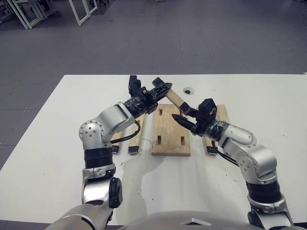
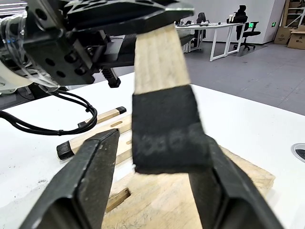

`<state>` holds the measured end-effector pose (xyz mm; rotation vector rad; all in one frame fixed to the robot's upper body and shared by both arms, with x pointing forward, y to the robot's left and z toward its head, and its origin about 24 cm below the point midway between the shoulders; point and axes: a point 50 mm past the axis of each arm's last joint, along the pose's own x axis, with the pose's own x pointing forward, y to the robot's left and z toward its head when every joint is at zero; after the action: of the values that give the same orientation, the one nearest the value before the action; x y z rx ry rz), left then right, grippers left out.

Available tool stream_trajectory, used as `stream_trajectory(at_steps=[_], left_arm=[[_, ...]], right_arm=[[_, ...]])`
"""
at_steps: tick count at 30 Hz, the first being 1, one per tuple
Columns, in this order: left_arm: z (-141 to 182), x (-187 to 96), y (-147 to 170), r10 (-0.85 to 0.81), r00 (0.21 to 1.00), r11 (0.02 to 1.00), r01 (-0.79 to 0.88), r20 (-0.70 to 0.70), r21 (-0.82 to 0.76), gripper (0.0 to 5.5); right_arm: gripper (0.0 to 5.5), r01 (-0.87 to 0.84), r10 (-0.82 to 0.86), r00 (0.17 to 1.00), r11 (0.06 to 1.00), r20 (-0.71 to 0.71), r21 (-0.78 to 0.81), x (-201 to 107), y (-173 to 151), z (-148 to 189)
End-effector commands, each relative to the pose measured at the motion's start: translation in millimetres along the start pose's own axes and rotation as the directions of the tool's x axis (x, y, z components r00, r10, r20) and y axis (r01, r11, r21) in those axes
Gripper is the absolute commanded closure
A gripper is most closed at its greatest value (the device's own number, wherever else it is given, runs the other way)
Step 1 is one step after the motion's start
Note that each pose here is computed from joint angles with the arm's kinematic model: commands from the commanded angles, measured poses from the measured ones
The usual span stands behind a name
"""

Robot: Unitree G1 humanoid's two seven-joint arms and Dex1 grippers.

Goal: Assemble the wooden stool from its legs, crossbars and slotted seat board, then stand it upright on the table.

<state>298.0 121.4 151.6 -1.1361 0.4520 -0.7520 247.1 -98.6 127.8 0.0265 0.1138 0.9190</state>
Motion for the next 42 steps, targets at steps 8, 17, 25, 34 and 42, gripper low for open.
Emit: stream_trajectory(at_steps=[8,17,25,34,42], left_arm=[[50.8,-51.1,-0.7,0.288,0.896,0.734,-0.434,0.338,0.523,5.09],[40.3,-81.0,23.6,0.358,0.707,0.321,-0.707,0.61,0.63,5.09],[34.5,-91.7,57.9,0.426,0.689,0.249,-0.713,0.587,0.656,5.09],[34.3,-90.5,83.4,0.455,0.685,0.216,-0.705,0.569,0.676,5.09],[8.0,-104.6,115.5,0.56,0.636,0.251,-0.741,0.532,0.623,5.09]], right_arm=[[1.1,0.246,-0.248,0.968,0.968,-0.046,-0.038,-27.1,-22.2,-11.4],[0.12,0.44,-0.443,0.891,0.897,-0.097,-0.044,-30.9,0.9,-41.3],[0.12,0.429,-0.431,0.896,0.902,-0.108,-0.038,-27.8,12.6,-46.3],[0.12,0.431,-0.433,0.896,0.901,-0.102,-0.048,-27.3,9.6,-43.4],[0.12,0.443,-0.446,0.89,0.895,-0.093,-0.05,-26.3,6.8,-40.6]])
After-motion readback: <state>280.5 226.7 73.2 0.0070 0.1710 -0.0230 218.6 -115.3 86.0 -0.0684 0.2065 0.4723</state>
